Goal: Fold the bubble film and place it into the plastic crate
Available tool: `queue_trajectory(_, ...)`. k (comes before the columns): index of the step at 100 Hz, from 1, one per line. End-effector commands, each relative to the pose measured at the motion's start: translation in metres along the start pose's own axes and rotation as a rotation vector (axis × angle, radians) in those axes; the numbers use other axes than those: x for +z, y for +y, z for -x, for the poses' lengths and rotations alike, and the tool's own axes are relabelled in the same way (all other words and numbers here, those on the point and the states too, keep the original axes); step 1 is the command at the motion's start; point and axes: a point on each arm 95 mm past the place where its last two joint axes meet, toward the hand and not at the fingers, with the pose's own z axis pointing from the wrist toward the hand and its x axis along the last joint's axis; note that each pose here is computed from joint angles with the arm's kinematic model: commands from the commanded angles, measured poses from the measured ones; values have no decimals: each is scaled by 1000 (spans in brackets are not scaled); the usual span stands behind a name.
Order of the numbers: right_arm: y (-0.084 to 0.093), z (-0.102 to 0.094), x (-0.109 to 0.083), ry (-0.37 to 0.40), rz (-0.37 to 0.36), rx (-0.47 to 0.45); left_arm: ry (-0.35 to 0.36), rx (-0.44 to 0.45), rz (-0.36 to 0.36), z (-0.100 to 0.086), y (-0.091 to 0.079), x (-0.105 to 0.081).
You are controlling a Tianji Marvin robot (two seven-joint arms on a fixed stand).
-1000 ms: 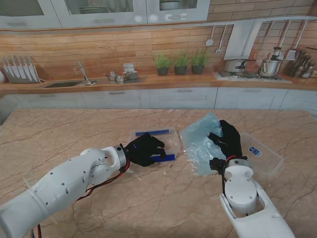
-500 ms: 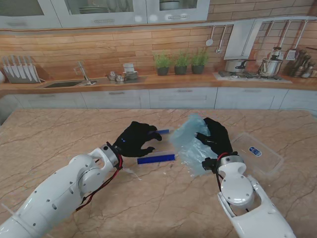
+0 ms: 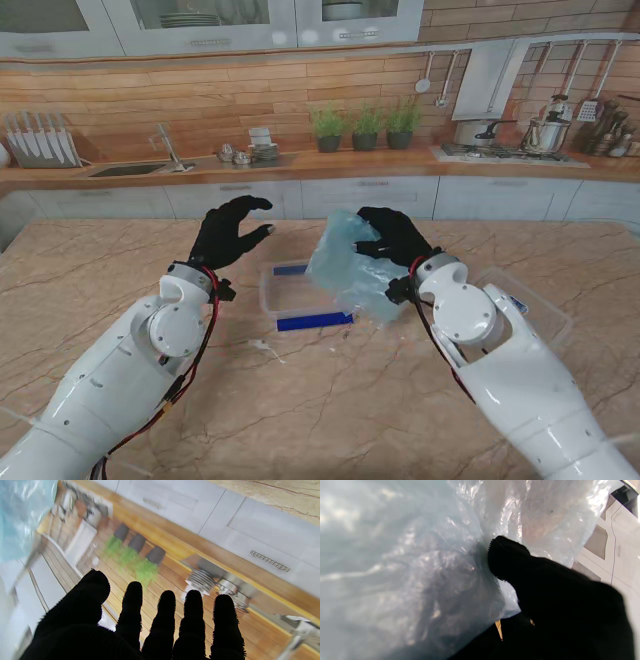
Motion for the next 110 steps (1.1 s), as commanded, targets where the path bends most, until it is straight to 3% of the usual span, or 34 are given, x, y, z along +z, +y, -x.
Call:
queue_trajectory(1,13,-14,15,41,6,2,-27,-40,-19,0,-1,1)
queue_trajectory(17,13,-16,40,66,-66,-5,-107,-248,-18,3,-4,-10)
queue_trajectory(26,10,-14,50,85,-94,-8,-134,-299,-8,5,-5,-22)
queue_trajectory(45,-1,-9,73,114,-132,-12,-178,-273,0,12,-10,-41)
queue_trajectory(59,-11,-6,90,127,-160,-3,-211,-268,-32,14,-9,-49)
queue_trajectory(75,-21,-5,106,148,-204,16,-241,-198,-33,22,-6,-52)
queue_trajectory(110,-38,4,127,227,-293,-23,-267,-200,-74,27,-4,-48)
